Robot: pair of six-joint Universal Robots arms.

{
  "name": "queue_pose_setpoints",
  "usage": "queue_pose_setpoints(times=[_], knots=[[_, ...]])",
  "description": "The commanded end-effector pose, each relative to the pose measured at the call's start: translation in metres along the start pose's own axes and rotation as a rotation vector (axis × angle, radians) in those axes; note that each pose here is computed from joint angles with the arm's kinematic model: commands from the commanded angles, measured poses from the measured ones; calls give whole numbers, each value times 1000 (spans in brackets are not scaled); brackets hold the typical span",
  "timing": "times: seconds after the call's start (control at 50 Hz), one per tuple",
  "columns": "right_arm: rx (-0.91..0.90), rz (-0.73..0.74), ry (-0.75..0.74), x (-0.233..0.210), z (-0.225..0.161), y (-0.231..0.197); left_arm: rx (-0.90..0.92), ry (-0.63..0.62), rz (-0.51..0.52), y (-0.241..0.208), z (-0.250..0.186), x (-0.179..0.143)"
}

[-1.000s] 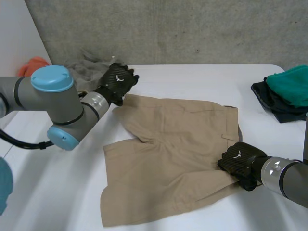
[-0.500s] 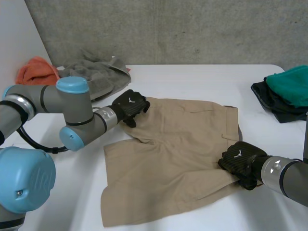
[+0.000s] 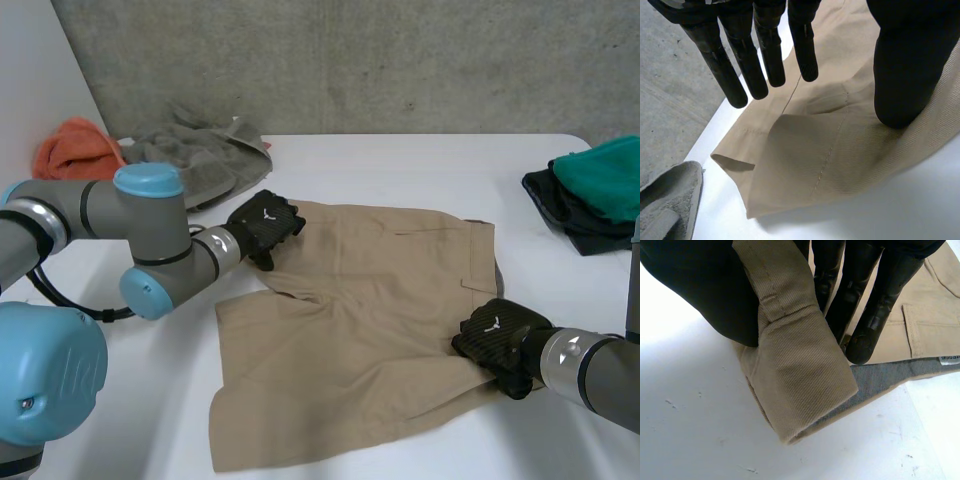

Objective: Fold the laundry.

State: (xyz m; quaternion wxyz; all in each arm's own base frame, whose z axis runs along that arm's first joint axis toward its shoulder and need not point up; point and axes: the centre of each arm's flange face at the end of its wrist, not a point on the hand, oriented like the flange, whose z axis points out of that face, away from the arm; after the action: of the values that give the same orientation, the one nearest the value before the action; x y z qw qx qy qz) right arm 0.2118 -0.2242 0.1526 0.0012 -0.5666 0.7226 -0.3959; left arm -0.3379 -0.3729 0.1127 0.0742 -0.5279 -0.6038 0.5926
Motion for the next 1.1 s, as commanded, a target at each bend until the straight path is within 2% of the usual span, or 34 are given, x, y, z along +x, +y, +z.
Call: queue_pose_setpoints(times=[0.02, 0.48, 0.66, 0.78, 0.96, 1.1], knots=[[0, 0, 0, 0, 0, 0, 18, -7, 9, -4, 1, 0], [0, 1, 2, 1, 0, 0, -4, -6, 41, 9, 7, 7], [0, 1, 2, 1, 0, 0, 30, -217, 101, -19, 0, -27], [0, 2, -1, 0, 0, 0, 51, -262, 107, -30, -16, -35], [0, 1, -3, -1, 0, 0, -66, -180, 59, -8, -43, -4], [2, 5, -2, 0, 0, -1, -220, -233, 16, 15, -64, 2]])
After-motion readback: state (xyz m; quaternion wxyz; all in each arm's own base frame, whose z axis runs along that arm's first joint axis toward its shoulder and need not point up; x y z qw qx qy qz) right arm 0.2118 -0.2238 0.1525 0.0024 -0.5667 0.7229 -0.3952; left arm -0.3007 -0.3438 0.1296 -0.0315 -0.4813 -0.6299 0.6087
